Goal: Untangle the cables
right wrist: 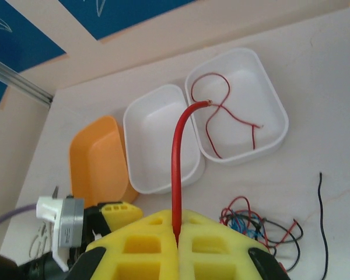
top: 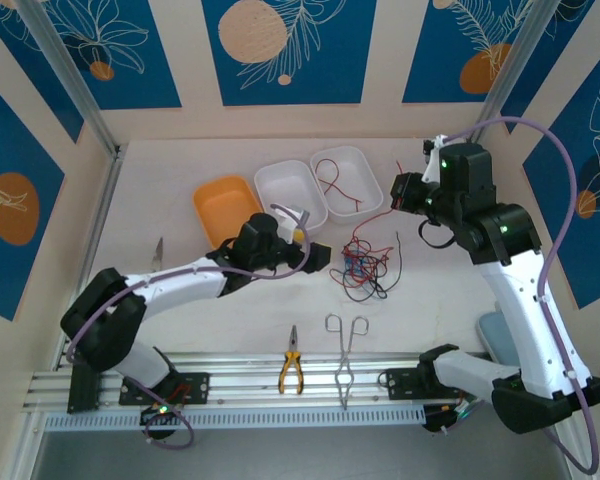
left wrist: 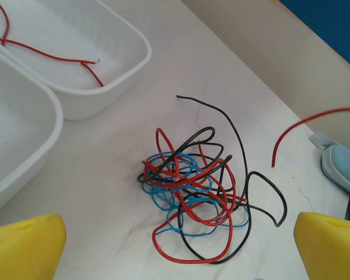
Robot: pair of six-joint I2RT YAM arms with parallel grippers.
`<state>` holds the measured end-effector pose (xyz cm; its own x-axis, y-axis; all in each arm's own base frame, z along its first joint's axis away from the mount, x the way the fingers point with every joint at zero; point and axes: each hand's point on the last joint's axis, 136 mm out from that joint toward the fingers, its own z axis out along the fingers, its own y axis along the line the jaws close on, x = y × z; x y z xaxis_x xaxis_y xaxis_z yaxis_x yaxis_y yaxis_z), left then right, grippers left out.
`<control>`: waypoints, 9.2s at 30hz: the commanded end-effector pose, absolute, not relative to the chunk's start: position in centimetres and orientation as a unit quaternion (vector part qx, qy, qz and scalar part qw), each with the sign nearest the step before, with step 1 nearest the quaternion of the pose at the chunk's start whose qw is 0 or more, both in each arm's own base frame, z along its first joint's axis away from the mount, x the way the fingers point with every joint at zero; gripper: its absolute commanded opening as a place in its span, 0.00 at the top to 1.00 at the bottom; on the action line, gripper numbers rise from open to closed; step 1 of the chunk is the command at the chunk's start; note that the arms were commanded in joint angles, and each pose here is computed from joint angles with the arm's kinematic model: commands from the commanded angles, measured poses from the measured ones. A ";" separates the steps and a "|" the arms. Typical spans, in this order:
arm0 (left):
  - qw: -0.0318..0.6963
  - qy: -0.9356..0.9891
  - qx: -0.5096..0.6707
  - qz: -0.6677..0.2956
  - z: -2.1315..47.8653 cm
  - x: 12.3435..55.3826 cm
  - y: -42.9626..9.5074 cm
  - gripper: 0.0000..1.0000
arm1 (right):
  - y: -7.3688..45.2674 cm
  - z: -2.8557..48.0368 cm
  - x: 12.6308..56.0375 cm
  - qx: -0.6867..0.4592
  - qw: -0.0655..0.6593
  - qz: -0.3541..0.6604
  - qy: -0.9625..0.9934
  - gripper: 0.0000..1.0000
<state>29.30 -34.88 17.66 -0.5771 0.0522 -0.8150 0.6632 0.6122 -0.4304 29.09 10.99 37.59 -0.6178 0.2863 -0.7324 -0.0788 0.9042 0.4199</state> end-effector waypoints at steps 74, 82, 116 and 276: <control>0.483 0.822 0.179 -0.243 19.2 29.5 -26.9 0.00 | 15.8 9.3 53.7 -0.068 0.176 0.140 0.972 1.00; 0.481 0.822 0.179 -0.246 19.1 29.4 -27.0 0.00 | 15.7 8.5 53.4 -0.057 0.162 0.134 0.976 0.88; 0.482 0.821 0.177 -0.250 19.4 29.1 -26.8 0.00 | 14.2 14.3 52.7 0.014 0.189 0.105 0.976 0.73; 0.321 0.849 0.198 -0.370 12.7 30.2 -40.3 1.00 | 15.2 7.2 27.1 0.234 0.031 0.207 0.949 0.69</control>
